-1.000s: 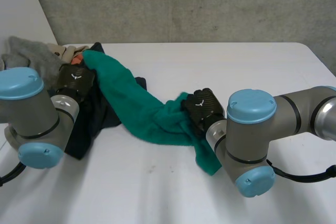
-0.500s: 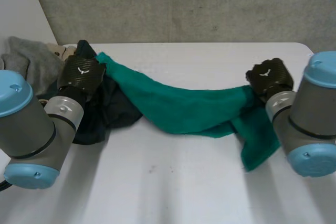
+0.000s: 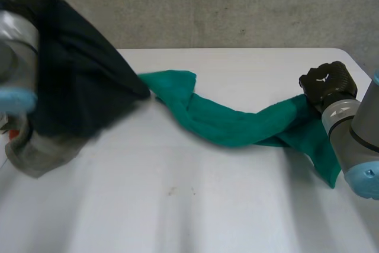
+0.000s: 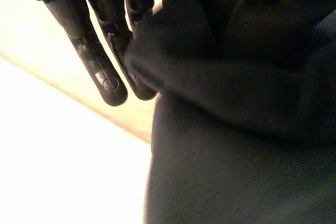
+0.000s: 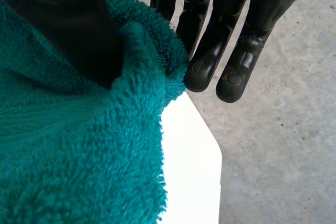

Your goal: Fold the laundry.

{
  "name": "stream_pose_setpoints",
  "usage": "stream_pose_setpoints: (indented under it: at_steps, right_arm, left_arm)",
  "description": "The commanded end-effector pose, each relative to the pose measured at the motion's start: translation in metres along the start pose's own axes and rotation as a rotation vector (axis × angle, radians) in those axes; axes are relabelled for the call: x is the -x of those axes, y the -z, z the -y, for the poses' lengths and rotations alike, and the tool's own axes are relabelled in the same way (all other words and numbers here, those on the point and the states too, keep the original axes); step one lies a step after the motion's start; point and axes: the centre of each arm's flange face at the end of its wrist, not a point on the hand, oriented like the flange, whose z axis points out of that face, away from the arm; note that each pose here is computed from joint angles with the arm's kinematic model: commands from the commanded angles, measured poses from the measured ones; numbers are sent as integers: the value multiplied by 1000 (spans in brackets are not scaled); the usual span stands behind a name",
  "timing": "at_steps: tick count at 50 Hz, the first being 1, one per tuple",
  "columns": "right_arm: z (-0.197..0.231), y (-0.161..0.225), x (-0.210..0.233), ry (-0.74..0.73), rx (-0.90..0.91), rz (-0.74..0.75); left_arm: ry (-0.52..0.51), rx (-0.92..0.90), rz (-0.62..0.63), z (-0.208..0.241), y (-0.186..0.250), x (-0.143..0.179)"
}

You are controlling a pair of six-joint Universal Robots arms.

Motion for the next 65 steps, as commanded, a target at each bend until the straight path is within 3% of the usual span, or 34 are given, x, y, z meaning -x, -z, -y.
stream_pose_setpoints:
  at_steps: [1,7,17,21,27,33,38,49,58,65]
  right_arm:
    - [-3,5,10,0,8,32]
    - [-3,7,14,-2,4,49]
    - [0,13,23,-7,-8,82]
    - [4,16,22,-6,-19,83]
    - [26,31,15,-16,-85,64]
    - [53,51,3,-38,-183,41]
    - [77,72,-9,-50,-267,37]
    - [107,108,-18,-104,-340,76]
    - [106,106,-33,-115,-319,45]
    - [97,95,-48,-104,-275,4]
  left_arm:
    - [48,-92,142,-3,-40,33]
    - [78,23,-20,-25,3,-18]
    - [129,139,-325,-19,95,-103]
    - [203,161,-422,-8,128,-124]
    - [432,173,-571,29,173,-151]
    - [550,164,-711,43,191,-171]
    - [544,174,-780,33,197,-200]
    - [510,125,-787,21,180,-245]
    - [479,156,-797,29,175,-233]
    - [477,160,-710,72,164,-157]
